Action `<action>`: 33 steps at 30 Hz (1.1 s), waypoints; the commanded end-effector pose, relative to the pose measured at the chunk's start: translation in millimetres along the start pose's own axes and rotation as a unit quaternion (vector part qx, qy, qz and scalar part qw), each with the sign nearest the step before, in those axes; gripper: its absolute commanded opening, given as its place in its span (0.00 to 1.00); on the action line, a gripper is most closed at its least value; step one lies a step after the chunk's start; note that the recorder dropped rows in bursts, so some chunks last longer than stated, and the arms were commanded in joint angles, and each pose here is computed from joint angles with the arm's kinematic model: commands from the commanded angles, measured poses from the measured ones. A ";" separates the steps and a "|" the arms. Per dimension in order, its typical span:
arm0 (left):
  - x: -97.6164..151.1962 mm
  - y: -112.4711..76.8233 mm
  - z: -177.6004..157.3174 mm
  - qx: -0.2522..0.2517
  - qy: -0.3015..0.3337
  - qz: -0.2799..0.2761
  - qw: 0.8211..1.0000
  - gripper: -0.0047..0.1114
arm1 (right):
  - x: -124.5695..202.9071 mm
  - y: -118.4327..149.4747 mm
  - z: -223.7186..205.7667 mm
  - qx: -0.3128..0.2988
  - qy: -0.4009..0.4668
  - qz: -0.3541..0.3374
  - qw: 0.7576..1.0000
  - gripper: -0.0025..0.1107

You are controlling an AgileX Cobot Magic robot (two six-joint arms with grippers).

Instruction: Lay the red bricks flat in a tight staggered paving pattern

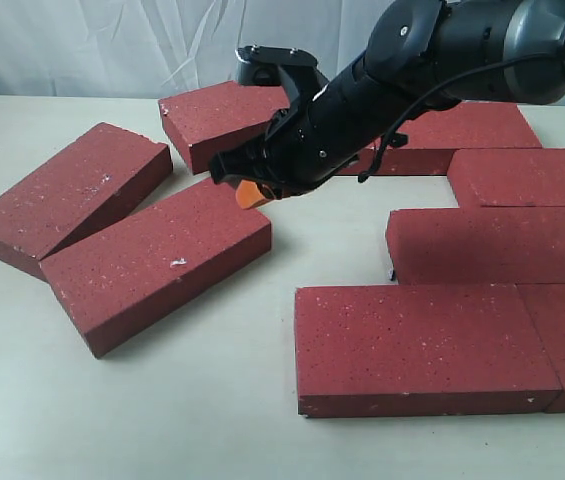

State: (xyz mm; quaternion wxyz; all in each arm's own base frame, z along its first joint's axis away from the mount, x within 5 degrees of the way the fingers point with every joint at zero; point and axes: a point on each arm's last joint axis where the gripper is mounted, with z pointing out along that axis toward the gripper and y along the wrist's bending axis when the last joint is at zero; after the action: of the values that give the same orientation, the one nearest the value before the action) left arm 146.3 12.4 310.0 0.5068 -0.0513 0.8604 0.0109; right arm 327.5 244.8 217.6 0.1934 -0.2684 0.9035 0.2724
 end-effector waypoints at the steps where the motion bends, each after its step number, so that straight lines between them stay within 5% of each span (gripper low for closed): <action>1: 0.1 -0.8 38.7 0.000 0.124 -0.010 0.992 0.04 | -0.8 0.8 -4.4 -0.003 -0.001 -0.002 1.000 0.02; 11: 36.1 -7.7 110.5 0.038 0.288 -0.026 0.957 0.04 | -0.8 0.8 -4.4 -0.003 -0.001 -0.002 1.000 0.02; 17: 52.1 -12.7 130.1 0.058 0.336 -0.042 0.939 0.04 | -0.1 1.7 -5.2 -0.005 0.008 -0.007 1.000 0.02; 27: 74.8 -47.6 156.3 0.098 0.407 0.032 0.907 0.04 | -13.0 9.6 -18.9 -0.009 0.032 -0.054 0.998 0.02; 33: 84.1 -52.6 176.7 0.098 0.428 0.027 0.898 0.04 | -12.8 4.9 -11.7 -0.001 0.031 -0.053 0.998 0.02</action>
State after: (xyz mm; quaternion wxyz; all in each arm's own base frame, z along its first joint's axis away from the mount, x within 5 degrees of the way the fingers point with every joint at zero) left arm 258.6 -31.8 159.3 0.0969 0.0223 0.9917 -0.0811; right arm 328.5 247.0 236.7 0.1738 -0.3239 0.8930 0.2596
